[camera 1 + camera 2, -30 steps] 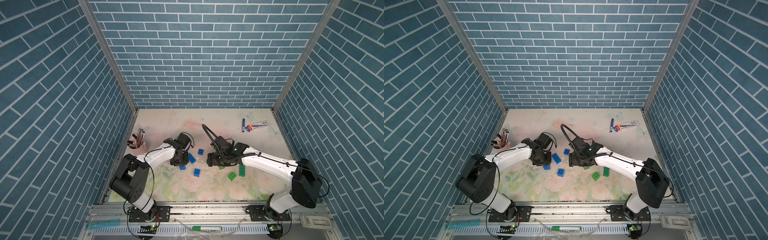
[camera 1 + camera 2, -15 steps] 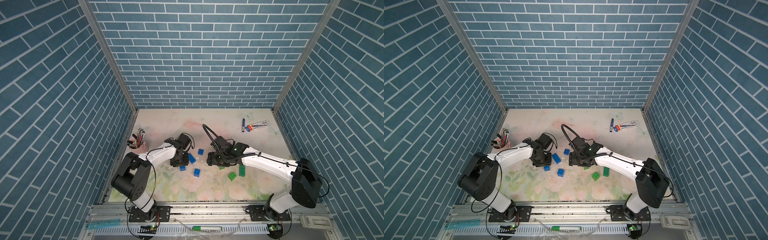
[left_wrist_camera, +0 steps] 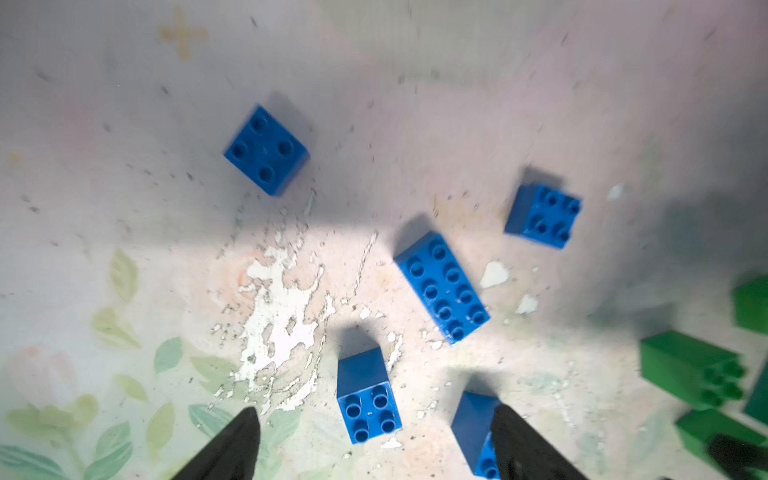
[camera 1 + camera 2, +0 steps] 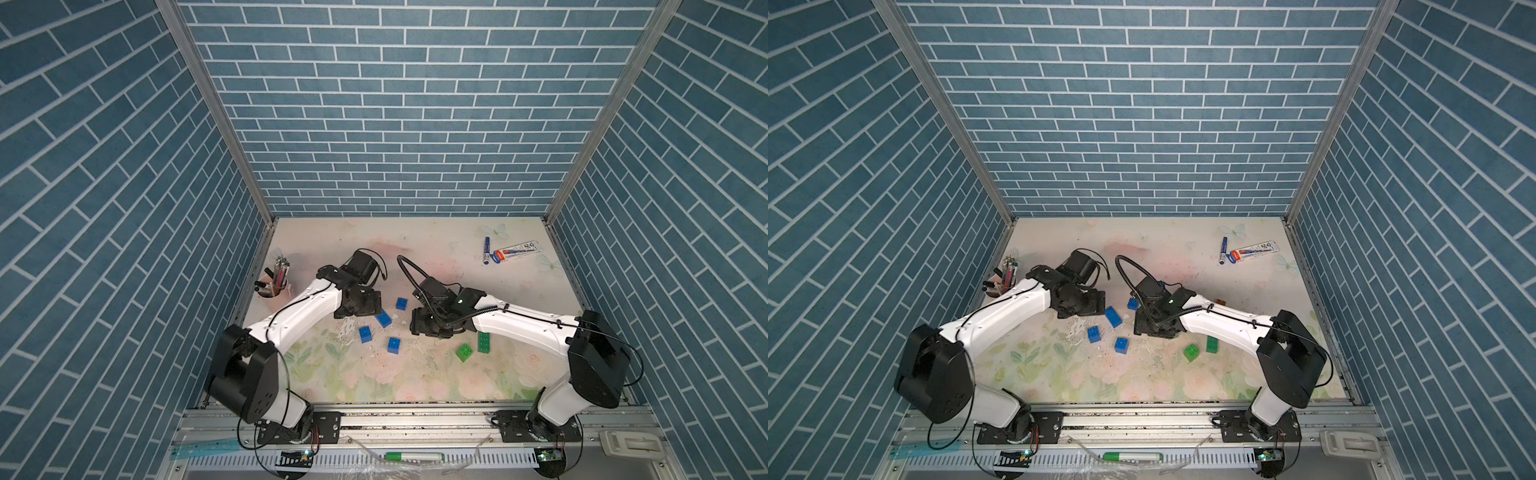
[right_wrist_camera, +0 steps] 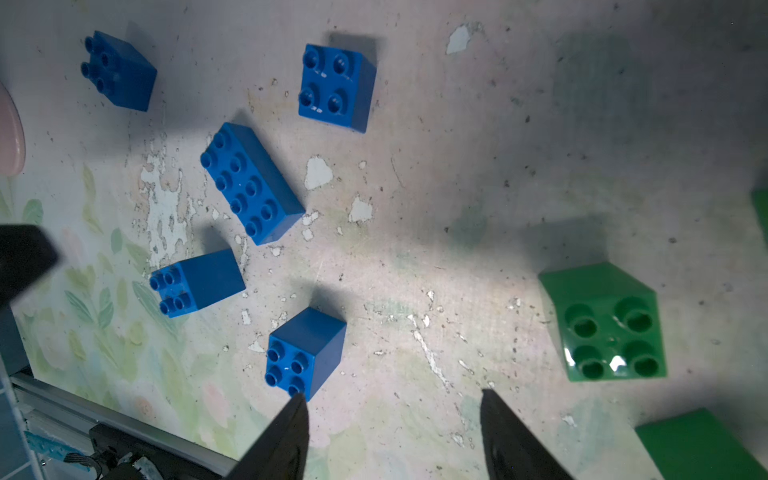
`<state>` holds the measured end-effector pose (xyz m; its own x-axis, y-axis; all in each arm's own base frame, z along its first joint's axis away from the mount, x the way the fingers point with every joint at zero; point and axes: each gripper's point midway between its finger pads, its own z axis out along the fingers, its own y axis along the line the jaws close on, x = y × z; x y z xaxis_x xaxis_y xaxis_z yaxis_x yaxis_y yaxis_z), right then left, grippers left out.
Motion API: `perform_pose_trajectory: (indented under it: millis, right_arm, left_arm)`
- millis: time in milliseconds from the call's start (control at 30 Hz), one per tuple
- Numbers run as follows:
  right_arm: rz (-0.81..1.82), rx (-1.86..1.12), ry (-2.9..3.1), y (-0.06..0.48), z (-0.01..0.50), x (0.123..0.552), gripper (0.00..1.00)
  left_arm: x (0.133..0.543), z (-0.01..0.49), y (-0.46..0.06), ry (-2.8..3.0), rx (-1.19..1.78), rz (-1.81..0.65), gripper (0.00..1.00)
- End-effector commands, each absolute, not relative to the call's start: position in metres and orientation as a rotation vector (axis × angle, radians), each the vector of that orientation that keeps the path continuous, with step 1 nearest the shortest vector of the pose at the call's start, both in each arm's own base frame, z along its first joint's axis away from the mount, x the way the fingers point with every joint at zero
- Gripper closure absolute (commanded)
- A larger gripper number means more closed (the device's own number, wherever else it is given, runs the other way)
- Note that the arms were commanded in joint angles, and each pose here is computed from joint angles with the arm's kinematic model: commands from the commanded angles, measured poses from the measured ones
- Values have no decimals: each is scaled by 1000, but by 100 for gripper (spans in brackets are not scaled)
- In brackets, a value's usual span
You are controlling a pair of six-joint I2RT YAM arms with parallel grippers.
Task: Assemble the letter h with lego
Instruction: Place the lego brick at the center of the board, then pick up the lego brick from the center of the board.
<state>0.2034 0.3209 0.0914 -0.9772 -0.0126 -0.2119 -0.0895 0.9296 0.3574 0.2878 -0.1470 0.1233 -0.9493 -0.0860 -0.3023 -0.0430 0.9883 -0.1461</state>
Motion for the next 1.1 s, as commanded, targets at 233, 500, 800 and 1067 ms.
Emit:
perform_pose_trajectory:
  millis: [233, 500, 800, 1067]
  right_arm:
    - [546, -45, 2895, 364, 84, 200, 34]
    - [440, -59, 2937, 374, 64, 197, 34]
    - [353, -71, 2965, 377, 53, 194, 34]
    - [323, -92, 2976, 382, 50, 193, 40]
  left_arm:
    - [275, 151, -54, 2740, -329, -136, 1]
    - [269, 159, -40, 2660, -380, -104, 1]
    - [269, 160, -41, 2656, -382, -126, 1]
    - [269, 159, -44, 2658, -376, -153, 1]
